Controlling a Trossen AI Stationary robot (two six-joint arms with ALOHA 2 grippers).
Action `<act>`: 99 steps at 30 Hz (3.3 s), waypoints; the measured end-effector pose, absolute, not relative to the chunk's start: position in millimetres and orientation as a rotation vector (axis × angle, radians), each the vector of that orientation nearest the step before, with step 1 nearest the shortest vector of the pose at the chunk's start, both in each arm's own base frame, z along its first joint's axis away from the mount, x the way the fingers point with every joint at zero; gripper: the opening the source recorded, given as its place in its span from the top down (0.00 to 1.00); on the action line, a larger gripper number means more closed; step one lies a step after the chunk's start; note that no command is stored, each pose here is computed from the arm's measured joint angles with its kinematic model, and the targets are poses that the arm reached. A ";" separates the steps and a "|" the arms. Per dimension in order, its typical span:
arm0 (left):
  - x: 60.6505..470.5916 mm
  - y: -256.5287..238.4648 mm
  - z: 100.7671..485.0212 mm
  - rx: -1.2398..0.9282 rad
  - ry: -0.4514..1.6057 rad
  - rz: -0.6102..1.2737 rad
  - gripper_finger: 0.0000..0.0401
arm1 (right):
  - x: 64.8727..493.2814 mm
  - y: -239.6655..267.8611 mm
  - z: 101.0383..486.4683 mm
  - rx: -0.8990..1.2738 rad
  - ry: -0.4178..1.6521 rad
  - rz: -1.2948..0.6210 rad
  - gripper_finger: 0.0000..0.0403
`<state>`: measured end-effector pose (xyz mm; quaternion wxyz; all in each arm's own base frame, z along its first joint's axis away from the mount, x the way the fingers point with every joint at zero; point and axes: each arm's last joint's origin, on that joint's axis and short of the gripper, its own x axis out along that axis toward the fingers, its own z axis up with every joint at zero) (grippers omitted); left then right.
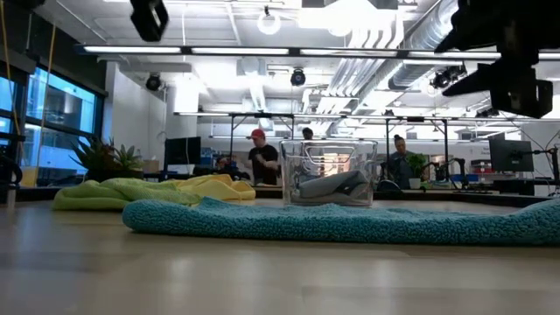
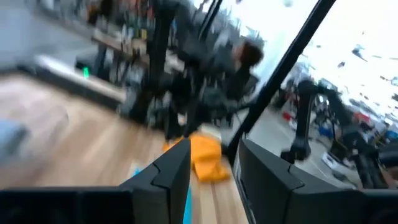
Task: Fold microfiber towels
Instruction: Fold the blue microfiber cloth
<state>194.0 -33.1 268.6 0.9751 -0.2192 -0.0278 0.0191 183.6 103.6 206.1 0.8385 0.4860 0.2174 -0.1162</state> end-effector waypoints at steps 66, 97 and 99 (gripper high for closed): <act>167.7 -39.0 278.9 -0.407 -0.071 0.098 0.68 | 264.5 118.7 123.9 1.241 1.031 -1.048 0.93; 167.7 -38.8 276.9 -0.402 -0.052 0.113 0.68 | 261.2 112.4 184.7 1.219 0.803 -0.764 1.00; 167.7 -38.8 276.9 -0.403 -0.052 0.113 0.68 | 267.0 110.6 186.7 1.239 0.770 -0.728 1.00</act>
